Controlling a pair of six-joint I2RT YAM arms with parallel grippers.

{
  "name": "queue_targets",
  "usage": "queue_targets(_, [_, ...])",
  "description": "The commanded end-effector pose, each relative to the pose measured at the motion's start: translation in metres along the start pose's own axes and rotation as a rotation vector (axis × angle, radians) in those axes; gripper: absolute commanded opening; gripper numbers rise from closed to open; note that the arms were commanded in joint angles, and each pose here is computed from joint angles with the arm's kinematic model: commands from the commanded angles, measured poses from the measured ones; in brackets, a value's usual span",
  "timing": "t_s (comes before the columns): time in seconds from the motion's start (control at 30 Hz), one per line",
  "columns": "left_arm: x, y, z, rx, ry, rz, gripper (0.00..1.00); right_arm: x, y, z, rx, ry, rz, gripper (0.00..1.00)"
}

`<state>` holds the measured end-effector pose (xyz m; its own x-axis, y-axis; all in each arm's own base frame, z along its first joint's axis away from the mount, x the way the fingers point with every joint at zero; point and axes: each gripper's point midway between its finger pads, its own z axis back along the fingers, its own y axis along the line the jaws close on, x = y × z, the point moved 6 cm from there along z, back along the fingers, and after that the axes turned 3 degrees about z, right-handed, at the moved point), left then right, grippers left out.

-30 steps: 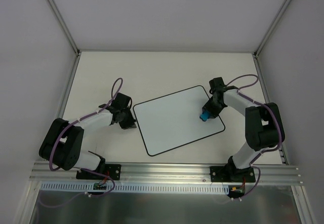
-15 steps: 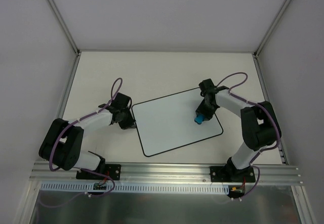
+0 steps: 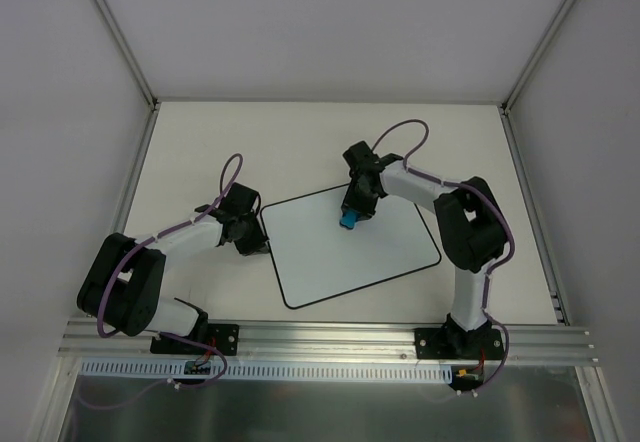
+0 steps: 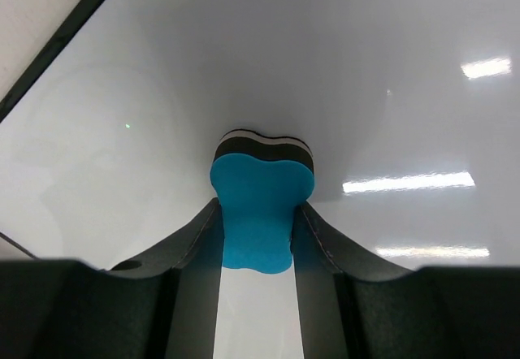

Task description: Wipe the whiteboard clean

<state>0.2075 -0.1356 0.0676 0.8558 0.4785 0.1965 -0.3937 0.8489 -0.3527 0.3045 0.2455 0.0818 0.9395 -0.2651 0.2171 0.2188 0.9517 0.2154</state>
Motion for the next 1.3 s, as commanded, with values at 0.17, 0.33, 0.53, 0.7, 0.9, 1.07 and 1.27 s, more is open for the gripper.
queue_targets(0.17, [-0.001,-0.002,0.002,0.004,-0.010,-0.005,0.00,-0.010,-0.085,0.030,-0.222,-0.087,-0.100,0.00])
queue_targets(0.33, [0.001,-0.005,0.003,-0.003,-0.013,-0.013,0.00,-0.028,-0.107,0.036,-0.238,-0.075,-0.131,0.00])
queue_targets(0.53, [0.001,-0.006,0.002,-0.003,-0.006,-0.011,0.00,-0.045,-0.093,0.016,-0.158,-0.013,-0.117,0.00])
queue_targets(0.7, [0.001,-0.006,0.002,-0.005,-0.003,-0.008,0.00,-0.063,-0.058,0.002,-0.135,0.025,-0.012,0.00])
queue_targets(0.9, [0.000,-0.006,0.001,-0.002,-0.002,-0.005,0.00,-0.076,-0.016,0.003,-0.068,0.040,0.082,0.00])
queue_targets(1.07, [0.001,-0.006,0.001,0.001,-0.009,-0.005,0.00,-0.045,-0.010,0.025,-0.022,-0.054,0.107,0.00])
queue_targets(1.27, [0.004,-0.008,0.003,-0.003,-0.021,-0.010,0.00,0.023,-0.054,0.063,-0.071,-0.199,0.054,0.00])
